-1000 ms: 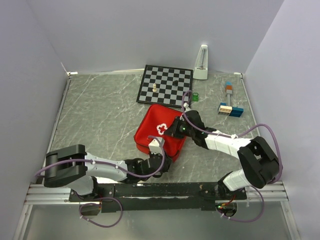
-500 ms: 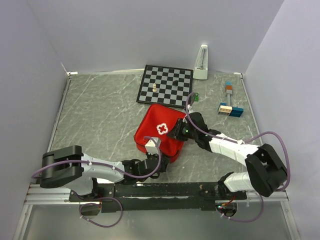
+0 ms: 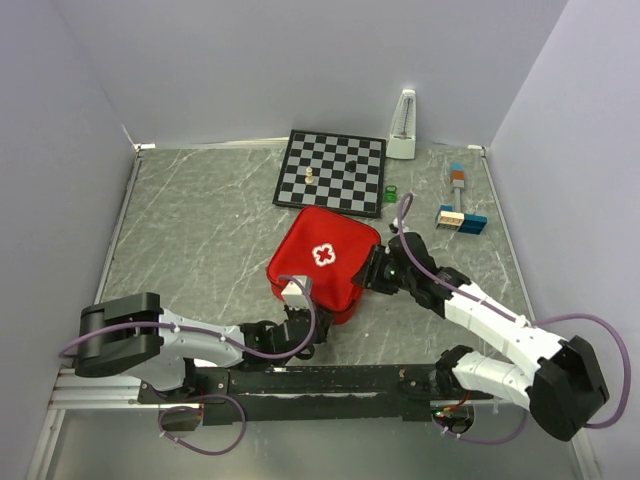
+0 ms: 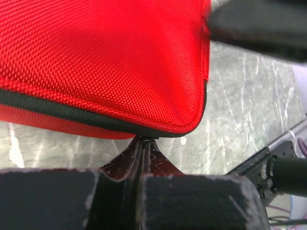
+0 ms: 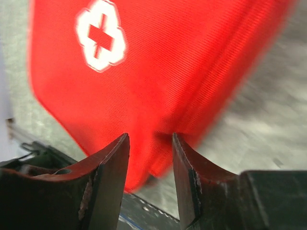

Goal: Organize the medicine kit
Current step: Zip the medicine box at the center of the board.

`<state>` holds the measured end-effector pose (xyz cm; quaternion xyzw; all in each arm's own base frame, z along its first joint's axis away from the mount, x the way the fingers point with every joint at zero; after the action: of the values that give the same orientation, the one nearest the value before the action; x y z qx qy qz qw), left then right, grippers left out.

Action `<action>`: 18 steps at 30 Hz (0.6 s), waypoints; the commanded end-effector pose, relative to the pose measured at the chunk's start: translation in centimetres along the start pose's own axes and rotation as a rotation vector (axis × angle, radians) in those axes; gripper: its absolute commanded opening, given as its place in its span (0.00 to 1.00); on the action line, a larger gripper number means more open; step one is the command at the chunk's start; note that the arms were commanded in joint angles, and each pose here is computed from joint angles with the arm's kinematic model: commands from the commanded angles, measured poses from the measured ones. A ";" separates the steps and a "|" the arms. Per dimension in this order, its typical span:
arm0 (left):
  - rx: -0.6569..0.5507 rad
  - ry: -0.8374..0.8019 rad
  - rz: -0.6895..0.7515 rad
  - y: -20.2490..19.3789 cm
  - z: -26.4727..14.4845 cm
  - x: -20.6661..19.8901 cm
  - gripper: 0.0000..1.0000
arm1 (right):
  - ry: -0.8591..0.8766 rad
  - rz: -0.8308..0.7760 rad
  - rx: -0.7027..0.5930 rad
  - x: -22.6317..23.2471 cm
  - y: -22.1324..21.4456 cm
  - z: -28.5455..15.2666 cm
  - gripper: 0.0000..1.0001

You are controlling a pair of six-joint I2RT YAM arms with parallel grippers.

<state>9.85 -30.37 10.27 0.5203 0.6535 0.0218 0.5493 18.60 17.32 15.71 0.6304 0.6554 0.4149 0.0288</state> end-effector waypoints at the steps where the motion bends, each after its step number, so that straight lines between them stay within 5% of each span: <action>1: -0.113 0.172 0.084 1.2 -0.3 4.5 0.01 | -0.204 -0.009 0.135 -3.5 -3.4 -1.5 0.49; 9: -0.087 0.118 0.120 1.0 -0.4 3.9 0.01 | -0.154 0.040 0.140 -3.1 -3.9 -1.6 0.51; 18: 0.054 -0.091 0.237 -1.9 0.9 -0.4 0.01 | -0.066 0.001 -0.005 -1.6 -2.0 -4.3 0.56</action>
<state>10.29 -29.60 9.61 0.5457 0.6180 0.0759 0.5608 14.78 14.15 14.84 0.6547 0.6572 0.3712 0.0397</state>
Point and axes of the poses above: each gripper's point midway between its finger pads, its own z axis out along the fingers, its own x axis along the line the jaws close on, y = z × x, the point moved 7 cm from there along -z, back along the fingers, and after that the axes turned 11 degrees about -z, right-handed, at the moved point
